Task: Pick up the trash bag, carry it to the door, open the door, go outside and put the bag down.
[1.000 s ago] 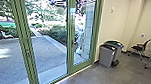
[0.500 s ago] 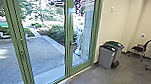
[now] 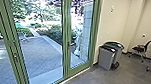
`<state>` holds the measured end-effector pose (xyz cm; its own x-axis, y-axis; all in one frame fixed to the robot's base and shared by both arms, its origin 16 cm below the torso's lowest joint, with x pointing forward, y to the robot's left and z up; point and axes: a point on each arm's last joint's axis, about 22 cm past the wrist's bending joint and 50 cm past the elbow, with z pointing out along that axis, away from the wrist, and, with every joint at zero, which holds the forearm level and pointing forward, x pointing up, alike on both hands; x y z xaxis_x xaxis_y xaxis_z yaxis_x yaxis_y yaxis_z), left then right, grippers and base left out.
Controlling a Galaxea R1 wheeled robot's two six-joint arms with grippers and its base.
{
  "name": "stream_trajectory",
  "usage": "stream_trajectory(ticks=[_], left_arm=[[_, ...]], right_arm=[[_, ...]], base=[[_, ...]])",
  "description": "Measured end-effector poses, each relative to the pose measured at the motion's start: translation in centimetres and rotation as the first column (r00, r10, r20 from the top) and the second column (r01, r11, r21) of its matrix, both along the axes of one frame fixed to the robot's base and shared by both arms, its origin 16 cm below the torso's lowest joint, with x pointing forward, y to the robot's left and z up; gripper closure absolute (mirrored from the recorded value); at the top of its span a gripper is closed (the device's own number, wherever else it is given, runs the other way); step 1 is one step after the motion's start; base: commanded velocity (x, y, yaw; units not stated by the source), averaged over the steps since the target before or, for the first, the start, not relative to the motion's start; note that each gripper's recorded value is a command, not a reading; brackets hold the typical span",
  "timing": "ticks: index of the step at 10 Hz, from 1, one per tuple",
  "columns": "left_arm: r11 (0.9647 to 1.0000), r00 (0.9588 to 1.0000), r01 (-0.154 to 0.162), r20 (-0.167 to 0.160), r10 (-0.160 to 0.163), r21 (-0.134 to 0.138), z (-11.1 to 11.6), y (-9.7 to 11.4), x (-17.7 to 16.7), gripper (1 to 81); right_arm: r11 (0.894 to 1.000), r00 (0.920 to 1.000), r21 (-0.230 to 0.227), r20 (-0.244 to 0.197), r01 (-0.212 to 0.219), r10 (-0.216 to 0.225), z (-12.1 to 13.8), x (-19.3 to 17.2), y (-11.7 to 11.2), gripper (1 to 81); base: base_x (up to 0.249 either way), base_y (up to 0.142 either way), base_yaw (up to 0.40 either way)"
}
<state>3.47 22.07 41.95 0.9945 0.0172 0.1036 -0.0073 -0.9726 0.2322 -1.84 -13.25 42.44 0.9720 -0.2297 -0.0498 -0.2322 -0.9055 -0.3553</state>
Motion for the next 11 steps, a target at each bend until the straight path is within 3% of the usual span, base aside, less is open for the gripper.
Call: stream_trajectory(ticks=[11], left_arm=[[1.0000, 1.0000, 0.000, 0.000, 0.000, 0.000, 0.00, 0.00, 0.00, 81.1]], right_arm=[[1.000, 1.0000, -0.001, -0.001, -0.001, 0.001, -0.01, -0.02, -0.03, 1.0]], base=[[0.166, -0.074, 0.000]])
